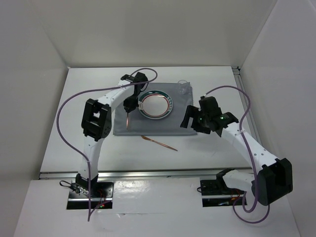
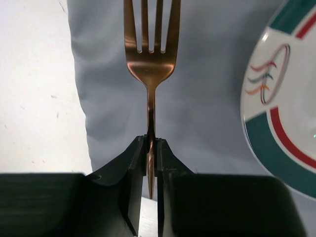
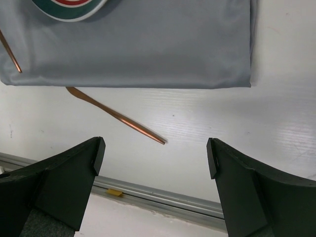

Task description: Set the dinner table for one person

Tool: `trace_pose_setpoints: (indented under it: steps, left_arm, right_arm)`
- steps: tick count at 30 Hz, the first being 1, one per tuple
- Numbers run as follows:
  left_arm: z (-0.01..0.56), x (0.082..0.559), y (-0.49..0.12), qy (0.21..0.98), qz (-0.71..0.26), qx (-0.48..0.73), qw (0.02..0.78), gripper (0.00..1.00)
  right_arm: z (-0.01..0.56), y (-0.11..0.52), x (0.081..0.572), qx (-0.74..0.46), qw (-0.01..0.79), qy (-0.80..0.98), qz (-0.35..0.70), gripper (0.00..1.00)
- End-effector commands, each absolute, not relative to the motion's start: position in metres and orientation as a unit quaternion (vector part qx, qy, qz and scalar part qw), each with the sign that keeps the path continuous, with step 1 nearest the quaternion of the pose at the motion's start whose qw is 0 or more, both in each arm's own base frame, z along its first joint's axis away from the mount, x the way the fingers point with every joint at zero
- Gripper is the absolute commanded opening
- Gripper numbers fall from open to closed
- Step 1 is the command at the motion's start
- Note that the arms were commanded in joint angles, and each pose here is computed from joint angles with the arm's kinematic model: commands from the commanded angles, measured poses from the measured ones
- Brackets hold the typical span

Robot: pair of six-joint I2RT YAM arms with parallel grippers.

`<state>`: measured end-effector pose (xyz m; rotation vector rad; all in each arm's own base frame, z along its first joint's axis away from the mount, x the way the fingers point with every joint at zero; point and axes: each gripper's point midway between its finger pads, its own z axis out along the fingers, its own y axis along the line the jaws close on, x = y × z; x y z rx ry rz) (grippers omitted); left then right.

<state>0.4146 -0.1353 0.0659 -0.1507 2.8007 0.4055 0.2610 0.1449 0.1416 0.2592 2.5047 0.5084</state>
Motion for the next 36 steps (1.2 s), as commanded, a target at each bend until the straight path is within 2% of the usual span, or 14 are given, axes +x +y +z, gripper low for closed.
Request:
trace_pose_setpoints:
  steps: [1, 12, 16, 18, 20, 23, 24, 25, 27, 28, 29, 36]
  left_arm:
    - [0.062, 0.43, -0.142, 0.979, 0.126, -0.024, 0.16, 0.0]
    - [0.046, 0.456, -0.143, 0.979, 0.107, -0.045, 0.166, 0.0]
    - [0.04, 0.461, -0.139, 0.981, 0.098, -0.059, 0.154, 0.0]
    - [0.043, 0.462, -0.138, 0.983, 0.088, -0.058, 0.151, 0.16]
    - [0.047, 0.462, -0.141, 0.983, 0.079, -0.058, 0.153, 0.39]
    - [0.061, 0.454, -0.138, 0.983, 0.077, -0.059, 0.158, 0.55]
    - [0.066, 0.453, -0.137, 0.982, 0.075, -0.059, 0.162, 0.68]
    - [0.073, 0.454, -0.138, 0.981, 0.072, -0.06, 0.169, 0.75]
    - [0.093, 0.451, -0.141, 0.979, 0.065, -0.058, 0.184, 0.81]
    - [0.1, 0.452, -0.141, 0.978, 0.062, -0.059, 0.191, 0.86]
    - [0.107, 0.446, -0.139, 0.978, 0.063, -0.058, 0.188, 0.87]
    - [0.187, 0.408, -0.149, 0.965, 0.04, -0.057, 0.251, 0.89]
  right_arm:
    - [0.134, 0.147, 0.265, 0.089, 0.282, 0.937, 0.187, 0.97]
    - [0.122, 0.15, 0.262, 0.068, 0.264, 0.944, 0.187, 0.96]
    - [0.126, 0.167, 0.264, -0.003, 0.284, 0.934, 0.218, 0.95]
    - [0.122, 0.174, 0.264, -0.041, 0.296, 0.932, 0.206, 0.95]
    - [0.119, 0.193, 0.261, -0.087, 0.306, 0.927, 0.196, 0.95]
    - [0.123, 0.219, 0.26, -0.163, 0.347, 0.906, 0.178, 0.94]
    - [0.126, 0.222, 0.266, -0.168, 0.364, 0.901, 0.163, 0.94]
    - [0.135, 0.23, 0.272, -0.163, 0.373, 0.898, 0.166, 0.92]
    - [0.124, 0.237, 0.275, -0.165, 0.343, 0.911, 0.16, 0.92]
    - [0.129, 0.244, 0.279, -0.175, 0.338, 0.91, 0.165, 0.87]
    - [0.113, 0.246, 0.281, -0.182, 0.32, 0.917, 0.152, 0.87]
    - [0.082, 0.279, 0.271, -0.263, 0.288, 0.903, 0.182, 0.72]
